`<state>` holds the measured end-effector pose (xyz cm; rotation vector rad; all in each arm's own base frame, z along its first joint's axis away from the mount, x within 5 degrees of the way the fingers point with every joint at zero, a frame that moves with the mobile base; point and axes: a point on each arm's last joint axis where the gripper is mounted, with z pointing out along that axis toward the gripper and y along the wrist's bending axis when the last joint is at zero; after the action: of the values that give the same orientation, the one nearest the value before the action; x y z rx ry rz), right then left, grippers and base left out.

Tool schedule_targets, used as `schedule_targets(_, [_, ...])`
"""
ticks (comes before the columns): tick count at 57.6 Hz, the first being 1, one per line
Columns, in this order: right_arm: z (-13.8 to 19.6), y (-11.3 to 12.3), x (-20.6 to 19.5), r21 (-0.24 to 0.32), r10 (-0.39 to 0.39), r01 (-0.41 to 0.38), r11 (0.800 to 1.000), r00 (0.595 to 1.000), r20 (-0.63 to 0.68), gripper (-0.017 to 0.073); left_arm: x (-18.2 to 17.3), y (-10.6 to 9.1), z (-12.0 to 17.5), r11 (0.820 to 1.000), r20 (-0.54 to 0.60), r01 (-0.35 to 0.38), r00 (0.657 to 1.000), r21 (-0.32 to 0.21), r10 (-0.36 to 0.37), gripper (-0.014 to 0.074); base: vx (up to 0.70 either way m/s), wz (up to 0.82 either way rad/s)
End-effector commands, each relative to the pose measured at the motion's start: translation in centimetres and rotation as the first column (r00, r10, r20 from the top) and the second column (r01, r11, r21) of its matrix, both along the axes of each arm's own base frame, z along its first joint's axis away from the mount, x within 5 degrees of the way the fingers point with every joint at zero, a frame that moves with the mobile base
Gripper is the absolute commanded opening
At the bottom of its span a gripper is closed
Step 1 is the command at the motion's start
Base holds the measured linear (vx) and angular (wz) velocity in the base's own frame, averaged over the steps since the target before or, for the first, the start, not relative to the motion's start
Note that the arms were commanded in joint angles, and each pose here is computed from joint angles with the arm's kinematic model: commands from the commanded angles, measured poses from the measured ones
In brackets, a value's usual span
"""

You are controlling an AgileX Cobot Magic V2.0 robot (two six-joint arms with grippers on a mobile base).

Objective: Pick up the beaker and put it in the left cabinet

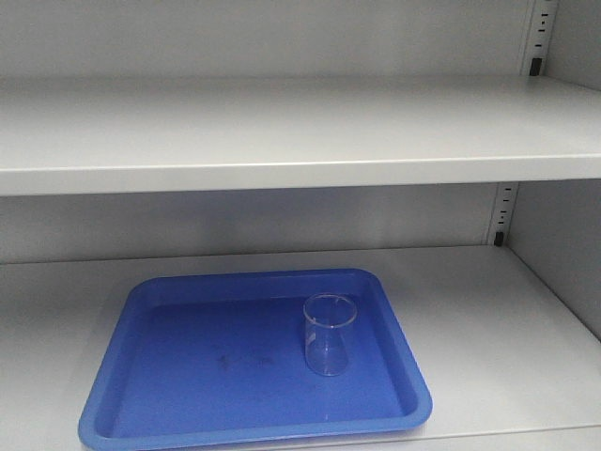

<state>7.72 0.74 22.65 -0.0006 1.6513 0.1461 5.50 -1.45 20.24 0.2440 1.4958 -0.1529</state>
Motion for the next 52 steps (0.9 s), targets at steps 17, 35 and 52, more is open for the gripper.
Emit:
schedule_targets(17, [-2.4,-0.3,-2.1,-0.010,-0.012,0.013,1.000,0.987,0.160,-0.0006,-0.1,0.0,0.3,0.999,0.080,0.003,0.997,-0.033,-0.001,0.0001,0.00,0.00])
schedule_targets(35, [-2.3,-0.3,-2.1,-0.009,-0.012,0.013,1.000,0.986,0.164,-0.0006,-0.1,0.0,0.3,0.999,0.080,0.003,0.997,-0.033,-0.001,0.0001,0.00,0.00])
schedule_targets(52, [-2.3,-0.3,-2.1,-0.009,-0.012,0.013,1.000,0.986,0.164,-0.0006,-0.1,0.0,0.3,0.999,0.080,0.003,0.997,-0.033,-0.001,0.0001,0.00,0.00])
